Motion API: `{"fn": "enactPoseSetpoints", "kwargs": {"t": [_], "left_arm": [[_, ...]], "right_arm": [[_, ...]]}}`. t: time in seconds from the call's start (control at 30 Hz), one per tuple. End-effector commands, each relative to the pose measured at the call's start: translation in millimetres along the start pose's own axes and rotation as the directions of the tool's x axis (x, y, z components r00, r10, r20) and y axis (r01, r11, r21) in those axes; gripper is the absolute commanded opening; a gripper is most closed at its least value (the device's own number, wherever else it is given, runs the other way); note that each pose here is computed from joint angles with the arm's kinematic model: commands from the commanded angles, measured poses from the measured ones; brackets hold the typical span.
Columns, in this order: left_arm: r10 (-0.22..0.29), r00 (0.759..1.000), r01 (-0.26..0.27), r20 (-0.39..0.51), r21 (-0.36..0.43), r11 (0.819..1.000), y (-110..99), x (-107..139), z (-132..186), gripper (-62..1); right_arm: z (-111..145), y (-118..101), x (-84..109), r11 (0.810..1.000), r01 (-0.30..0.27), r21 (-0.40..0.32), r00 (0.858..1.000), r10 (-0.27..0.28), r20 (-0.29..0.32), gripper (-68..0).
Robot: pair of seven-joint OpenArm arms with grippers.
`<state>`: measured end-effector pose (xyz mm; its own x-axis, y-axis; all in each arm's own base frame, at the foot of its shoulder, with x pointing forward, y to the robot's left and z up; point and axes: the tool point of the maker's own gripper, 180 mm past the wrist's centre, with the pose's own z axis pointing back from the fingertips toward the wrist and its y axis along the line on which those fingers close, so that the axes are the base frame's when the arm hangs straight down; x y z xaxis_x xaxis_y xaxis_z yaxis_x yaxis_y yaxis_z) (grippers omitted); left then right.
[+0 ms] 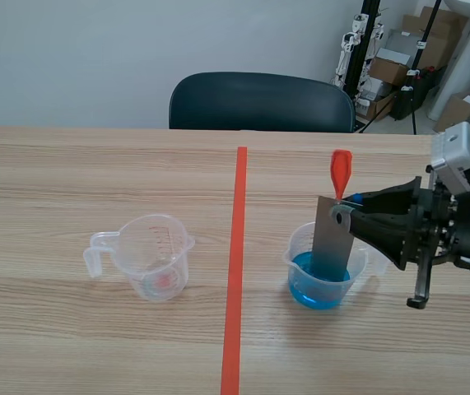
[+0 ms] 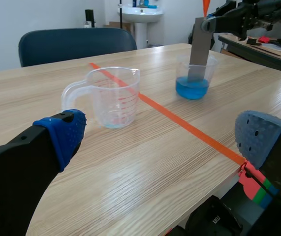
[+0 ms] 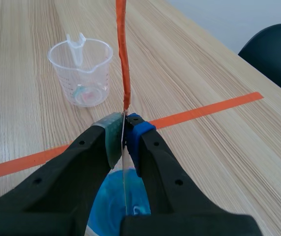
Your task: Do the redox reaction experiment. raise the plate out of the solution
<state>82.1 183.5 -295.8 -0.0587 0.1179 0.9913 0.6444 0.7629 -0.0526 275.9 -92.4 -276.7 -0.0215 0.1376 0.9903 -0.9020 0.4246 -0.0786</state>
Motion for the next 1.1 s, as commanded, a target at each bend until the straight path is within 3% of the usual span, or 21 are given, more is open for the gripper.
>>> {"fn": "enactPoseSetpoints", "kwargs": {"t": [0.0,0.07,0.2,0.5,0.67,0.83,0.93,1.07], "left_arm": [[0.002,1.0,-0.002,0.009,0.002,1.0,4,8,6,-9.1],[0.0,1.0,0.001,-0.015,0.003,1.0,11,12,14,-21.0],[-0.018,0.998,0.018,-0.058,-0.004,1.0,25,20,25,-37.0],[-0.179,0.973,0.162,-0.149,-0.118,0.98,67,37,23,-57.3],[-0.261,0.948,0.231,-0.182,-0.171,0.958,92,48,14,-58.3],[-0.326,0.916,0.264,-0.233,-0.261,0.928,106,51,3,-58.3],[-0.344,0.912,0.268,-0.225,-0.311,0.912,112,59,-7,-58.3],[-0.347,0.915,0.269,-0.205,-0.329,0.905,125,71,-26,-58.3]], "right_arm": [[-1,-6,16.4,1.0,-0.017,-0.005,0.999,0.017,0.029,-66.9],[-2,-6,20.7,1.0,-0.011,-0.005,1.0,0.011,0.022,-66.9],[-4,-4,31.8,1.0,-0.002,0.0,1.0,0.002,0.019,-66.9],[-2,-13,62.0,1.0,-0.024,-0.015,1.0,0.025,0.015,-66.9],[-2,-19,76.3,0.999,-0.037,-0.028,0.999,0.038,0.025,-66.9],[-5,-23,84.6,0.998,-0.046,-0.041,0.999,0.046,0.015,-66.9],[-6,-25,90.7,0.998,-0.044,-0.046,0.999,0.045,0.022,-66.9],[-9,-23,100.2,0.998,-0.058,-0.04,0.998,0.059,0.038,-66.9]]}}
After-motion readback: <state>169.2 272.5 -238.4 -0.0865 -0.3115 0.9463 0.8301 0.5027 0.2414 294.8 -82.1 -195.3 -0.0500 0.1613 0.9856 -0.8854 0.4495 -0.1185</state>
